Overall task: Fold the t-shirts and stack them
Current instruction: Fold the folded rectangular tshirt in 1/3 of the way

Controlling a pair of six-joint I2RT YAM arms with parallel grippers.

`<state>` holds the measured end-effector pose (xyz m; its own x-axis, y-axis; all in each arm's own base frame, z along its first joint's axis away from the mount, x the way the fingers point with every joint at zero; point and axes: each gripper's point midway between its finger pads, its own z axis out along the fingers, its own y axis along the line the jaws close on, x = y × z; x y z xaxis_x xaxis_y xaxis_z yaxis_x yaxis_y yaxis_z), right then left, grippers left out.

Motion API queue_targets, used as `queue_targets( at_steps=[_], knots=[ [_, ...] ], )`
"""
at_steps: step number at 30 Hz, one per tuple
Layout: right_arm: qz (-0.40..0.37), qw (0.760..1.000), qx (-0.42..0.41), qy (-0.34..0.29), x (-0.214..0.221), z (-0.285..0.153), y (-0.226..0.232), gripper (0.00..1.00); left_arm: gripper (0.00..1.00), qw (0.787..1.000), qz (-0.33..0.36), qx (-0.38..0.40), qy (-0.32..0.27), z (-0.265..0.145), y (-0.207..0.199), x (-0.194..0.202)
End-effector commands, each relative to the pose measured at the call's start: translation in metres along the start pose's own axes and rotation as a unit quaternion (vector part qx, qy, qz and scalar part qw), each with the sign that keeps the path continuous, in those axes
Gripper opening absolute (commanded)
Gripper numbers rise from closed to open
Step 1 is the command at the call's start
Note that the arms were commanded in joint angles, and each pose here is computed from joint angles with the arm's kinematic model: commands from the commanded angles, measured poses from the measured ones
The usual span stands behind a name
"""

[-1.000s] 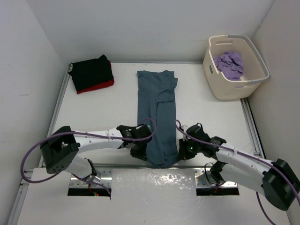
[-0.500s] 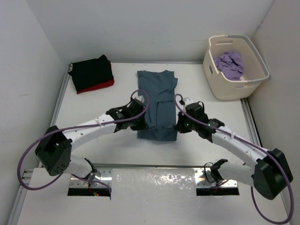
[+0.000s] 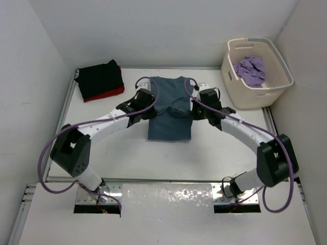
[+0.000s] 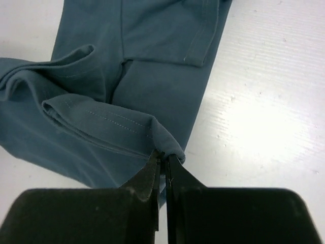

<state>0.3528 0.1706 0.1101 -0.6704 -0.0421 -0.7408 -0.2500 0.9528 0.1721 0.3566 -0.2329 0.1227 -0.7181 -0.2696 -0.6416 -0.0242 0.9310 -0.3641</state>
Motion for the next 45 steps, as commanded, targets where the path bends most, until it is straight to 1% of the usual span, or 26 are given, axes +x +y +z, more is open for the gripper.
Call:
queue_targets(
  at_steps=[1,4,6,10,14,15,16,18,19,23,26,27,29,30,31,32,33,35,37,38,40,41,42,43,44,45],
  knots=[
    [-0.01,0.999,-0.021,-0.038,-0.036,0.014,0.005,0.0,0.0,0.999,0.002,0.009,-0.036,0.011,-0.003,-0.034],
    [-0.006,0.999,-0.016,-0.027,-0.037,0.03,0.002,0.0,0.0,0.999,-0.001,0.009,-0.033,0.026,-0.002,-0.037],
    [-0.002,0.999,-0.014,-0.035,-0.043,0.036,-0.001,0.0,0.0,0.999,0.0,0.015,-0.028,0.033,-0.002,-0.037],
    [0.003,1.0,-0.005,-0.028,-0.045,0.056,-0.01,0.0,0.0,1.0,0.002,0.013,-0.024,0.049,-0.003,-0.04],
    [-0.003,1.0,0.001,-0.024,-0.048,0.071,-0.016,0.0,0.0,1.0,0.003,0.007,-0.005,0.067,0.002,-0.036],
    [0.001,1.0,0.003,-0.026,-0.055,0.073,-0.018,0.0,0.0,1.0,0.002,0.007,-0.007,0.069,0.004,-0.039],
    [0.01,1.0,0.007,-0.012,-0.049,0.081,-0.02,0.0,0.0,1.0,0.001,0.012,-0.003,0.073,0.004,-0.038],
    [0.014,1.0,0.009,-0.011,-0.055,0.086,-0.021,0.0,0.0,1.0,0.002,0.016,-0.005,0.078,0.002,-0.045],
    [0.017,1.0,0.01,-0.009,-0.055,0.089,-0.022,0.0,0.0,1.0,0.004,0.011,0.008,0.083,0.005,-0.039],
    [0.025,0.999,0.024,0.013,-0.048,0.099,-0.028,0.0,0.0,1.0,0.01,0.005,0.023,0.095,0.006,-0.036],
    [0.033,0.999,0.032,0.026,-0.045,0.106,-0.032,0.06,0.01,0.999,0.007,0.0,0.033,0.103,0.009,-0.033],
    [0.036,0.998,0.037,0.031,-0.043,0.108,-0.034,0.09,0.08,0.999,0.005,-0.006,0.034,0.104,0.011,-0.034],
    [0.045,0.997,0.048,0.037,-0.041,0.111,-0.039,0.15,0.14,0.999,0.003,-0.013,0.032,0.107,0.015,-0.035],
    [0.048,0.997,0.051,0.04,-0.04,0.113,-0.04,0.2,0.26,0.999,0.0,-0.015,0.033,0.108,0.017,-0.035],
    [0.048,0.997,0.051,0.04,-0.04,0.114,-0.041,0.38,0.31,0.999,-0.001,-0.017,0.034,0.109,0.018,-0.036],
    [0.045,0.997,0.046,0.033,-0.047,0.114,-0.039,0.49,0.45,0.999,-0.004,-0.017,0.032,0.109,0.019,-0.039],
    [0.043,0.997,0.046,0.033,-0.05,0.112,-0.038,0.54,0.52,0.999,-0.003,-0.016,0.03,0.108,0.017,-0.043],
    [0.032,0.998,0.04,0.026,-0.057,0.108,-0.036,0.59,0.57,1.0,0.0,-0.017,0.02,0.104,0.014,-0.052],
    [0.024,0.999,0.029,0.013,-0.067,0.098,-0.032,0.6,0.6,1.0,0.004,-0.013,0.005,0.097,0.009,-0.066],
    [0.023,0.999,0.024,0.014,-0.064,0.095,-0.03,0.63,0.74,1.0,0.005,-0.01,-0.004,0.093,0.006,-0.072],
    [0.014,1.0,0.001,0.001,-0.071,0.083,-0.022,0.65,0.96,1.0,0.006,-0.004,-0.019,0.083,0.002,-0.082],
    [0.014,1.0,0.001,0.01,-0.06,0.08,-0.023,0.66,1.0,1.0,0.005,-0.004,-0.021,0.079,0.002,-0.083],
    [0.013,1.0,-0.002,0.012,-0.055,0.076,-0.023,0.67,1.0,1.0,0.007,-0.01,-0.011,0.077,0.007,-0.075],
    [0.013,1.0,-0.007,0.017,-0.049,0.071,-0.021,0.72,1.0,1.0,0.005,-0.007,-0.011,0.07,0.007,-0.075],
    [0.013,1.0,-0.011,0.024,-0.035,0.061,-0.022,0.82,1.0,1.0,0.003,-0.018,0.006,0.069,0.017,-0.06],
    [0.014,0.999,-0.018,0.029,-0.026,0.056,-0.021,0.95,1.0,1.0,-0.001,-0.021,0.011,0.067,0.021,-0.052]
  ],
)
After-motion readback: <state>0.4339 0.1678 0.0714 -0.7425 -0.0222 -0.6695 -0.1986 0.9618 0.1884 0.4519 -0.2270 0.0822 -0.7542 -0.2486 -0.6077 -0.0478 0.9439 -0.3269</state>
